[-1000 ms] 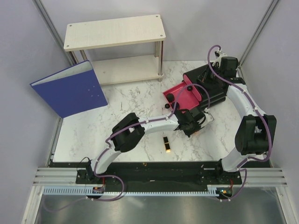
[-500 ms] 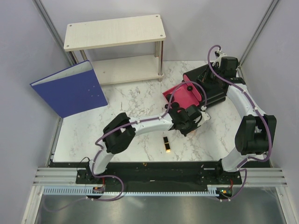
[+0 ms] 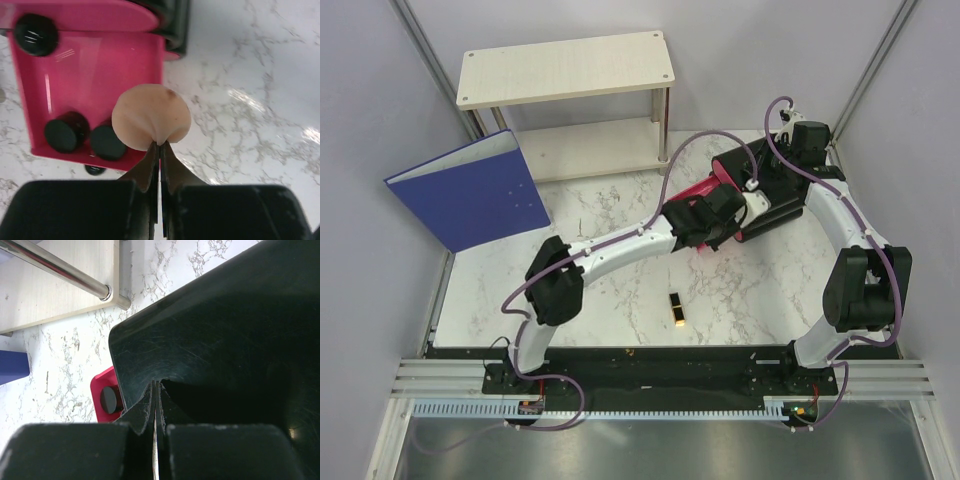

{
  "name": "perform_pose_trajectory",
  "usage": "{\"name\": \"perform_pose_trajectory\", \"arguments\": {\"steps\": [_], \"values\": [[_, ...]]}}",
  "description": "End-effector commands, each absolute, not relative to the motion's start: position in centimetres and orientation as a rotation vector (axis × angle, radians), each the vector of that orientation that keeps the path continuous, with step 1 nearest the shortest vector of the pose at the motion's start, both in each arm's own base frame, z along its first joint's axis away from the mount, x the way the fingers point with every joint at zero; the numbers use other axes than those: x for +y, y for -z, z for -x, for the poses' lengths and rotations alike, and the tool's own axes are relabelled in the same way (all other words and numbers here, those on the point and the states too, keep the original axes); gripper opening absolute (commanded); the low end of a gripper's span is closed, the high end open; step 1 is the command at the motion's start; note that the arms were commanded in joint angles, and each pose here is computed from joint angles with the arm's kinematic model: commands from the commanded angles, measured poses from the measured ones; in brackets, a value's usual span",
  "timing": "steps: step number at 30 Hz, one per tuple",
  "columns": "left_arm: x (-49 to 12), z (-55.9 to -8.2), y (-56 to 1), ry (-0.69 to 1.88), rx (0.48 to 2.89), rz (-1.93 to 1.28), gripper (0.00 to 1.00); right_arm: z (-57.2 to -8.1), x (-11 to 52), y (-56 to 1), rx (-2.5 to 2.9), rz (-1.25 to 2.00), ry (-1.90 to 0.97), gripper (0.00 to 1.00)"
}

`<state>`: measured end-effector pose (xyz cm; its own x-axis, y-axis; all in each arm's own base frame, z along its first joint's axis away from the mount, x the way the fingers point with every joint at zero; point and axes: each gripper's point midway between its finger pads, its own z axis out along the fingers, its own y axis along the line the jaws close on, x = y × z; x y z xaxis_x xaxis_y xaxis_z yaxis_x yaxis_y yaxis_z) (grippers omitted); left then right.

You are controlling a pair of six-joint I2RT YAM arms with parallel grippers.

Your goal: Organize the makeup

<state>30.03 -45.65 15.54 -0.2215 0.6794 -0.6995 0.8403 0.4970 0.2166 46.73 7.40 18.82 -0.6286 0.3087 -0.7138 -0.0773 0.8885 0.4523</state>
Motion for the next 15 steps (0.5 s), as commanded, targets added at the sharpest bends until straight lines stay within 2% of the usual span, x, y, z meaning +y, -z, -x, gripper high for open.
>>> {"name": "perform_pose_trajectory", "arguments": {"steps": [1,6,15], "values": [[-44.1,-36.3,-18.0,0.226,2.008,-1.079,0.02,-33.2,5.4,-3.5,2.907,-0.359,-0.382,0.00],[-44.8,-39.5,-19.0,0.265,2.000,-0.991,0.02,-32.9,5.3,-3.1,2.917,-0.357,-0.379,0.00],[-44.9,-40.4,-15.8,0.291,2.080,-0.957,0.04,-33.3,5.5,-3.0,2.913,-0.355,-0.390,0.00]]}}
